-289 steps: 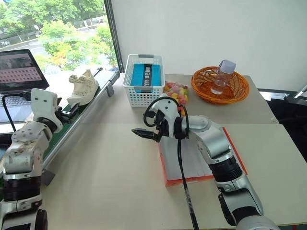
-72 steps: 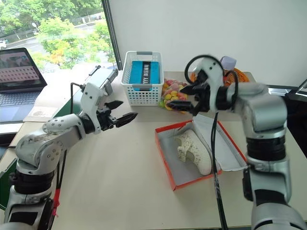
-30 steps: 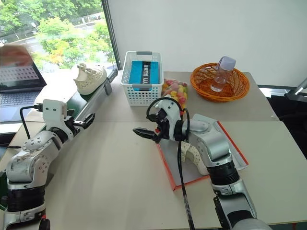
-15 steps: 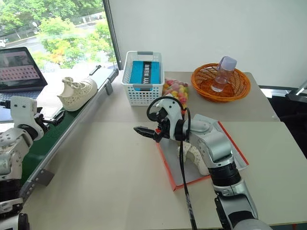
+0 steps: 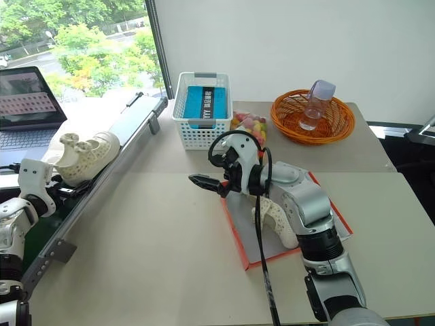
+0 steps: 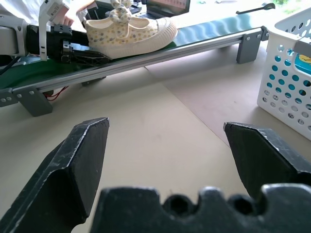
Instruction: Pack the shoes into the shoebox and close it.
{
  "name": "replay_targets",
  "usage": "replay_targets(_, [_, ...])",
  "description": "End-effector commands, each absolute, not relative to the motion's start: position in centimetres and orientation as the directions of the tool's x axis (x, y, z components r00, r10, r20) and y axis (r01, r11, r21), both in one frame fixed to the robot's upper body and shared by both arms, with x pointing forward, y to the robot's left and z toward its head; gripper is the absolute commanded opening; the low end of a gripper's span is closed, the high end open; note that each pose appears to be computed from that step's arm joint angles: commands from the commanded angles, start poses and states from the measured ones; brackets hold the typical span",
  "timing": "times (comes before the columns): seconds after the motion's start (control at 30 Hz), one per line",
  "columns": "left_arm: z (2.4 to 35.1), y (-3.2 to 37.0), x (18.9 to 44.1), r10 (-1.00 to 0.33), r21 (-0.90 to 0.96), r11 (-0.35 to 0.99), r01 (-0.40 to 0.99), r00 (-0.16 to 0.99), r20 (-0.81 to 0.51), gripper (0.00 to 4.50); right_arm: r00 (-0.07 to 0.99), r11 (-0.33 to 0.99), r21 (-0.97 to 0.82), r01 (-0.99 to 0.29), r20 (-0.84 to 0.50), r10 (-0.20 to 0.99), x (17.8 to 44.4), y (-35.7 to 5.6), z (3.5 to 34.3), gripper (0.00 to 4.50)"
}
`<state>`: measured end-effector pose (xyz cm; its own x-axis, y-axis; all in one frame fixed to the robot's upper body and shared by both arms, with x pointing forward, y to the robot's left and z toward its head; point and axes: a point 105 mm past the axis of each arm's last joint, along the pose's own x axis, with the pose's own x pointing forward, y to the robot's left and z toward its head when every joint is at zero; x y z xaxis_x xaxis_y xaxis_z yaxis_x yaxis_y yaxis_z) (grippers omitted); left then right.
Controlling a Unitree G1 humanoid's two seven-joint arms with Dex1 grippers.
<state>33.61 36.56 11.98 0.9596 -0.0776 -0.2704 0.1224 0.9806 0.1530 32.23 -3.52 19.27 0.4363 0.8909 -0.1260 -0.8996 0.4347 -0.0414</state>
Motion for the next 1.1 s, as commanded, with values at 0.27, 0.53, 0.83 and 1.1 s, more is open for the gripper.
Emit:
replay_targets(0.27, [11.7, 34.2, 34.0, -0.216, 0.086, 0.965, 0.247, 0.939, -0.267, 3.12, 0.346, 0.335, -0.086, -0.938, -0.219, 0.912, 30.2, -4.2, 19.3, 4.50])
replay_targets(0.53, [16.5, 30.1, 35.5, -0.288, 0.120, 0.945, 0.305, 0.947, -0.142, 2.80, 0.334, 0.326, -0.074, -0.943, -0.217, 0.917, 30.1, -4.3, 19.6, 4.50])
replay_targets(0.83, [26.0, 21.4, 36.2, -0.473, 0.143, 0.878, 0.457, 0.874, 0.109, 2.80, 0.365, 0.369, 0.124, -0.921, -0.052, 0.929, 31.0, -7.2, 22.8, 4.50])
replay_targets(1.1, [29.6, 13.3, 36.0, -0.655, 0.175, 0.756, 0.631, 0.730, 0.195, 2.80, 0.589, 0.513, 0.383, -0.768, 0.109, 0.801, 34.4, -11.1, 25.9, 4.50])
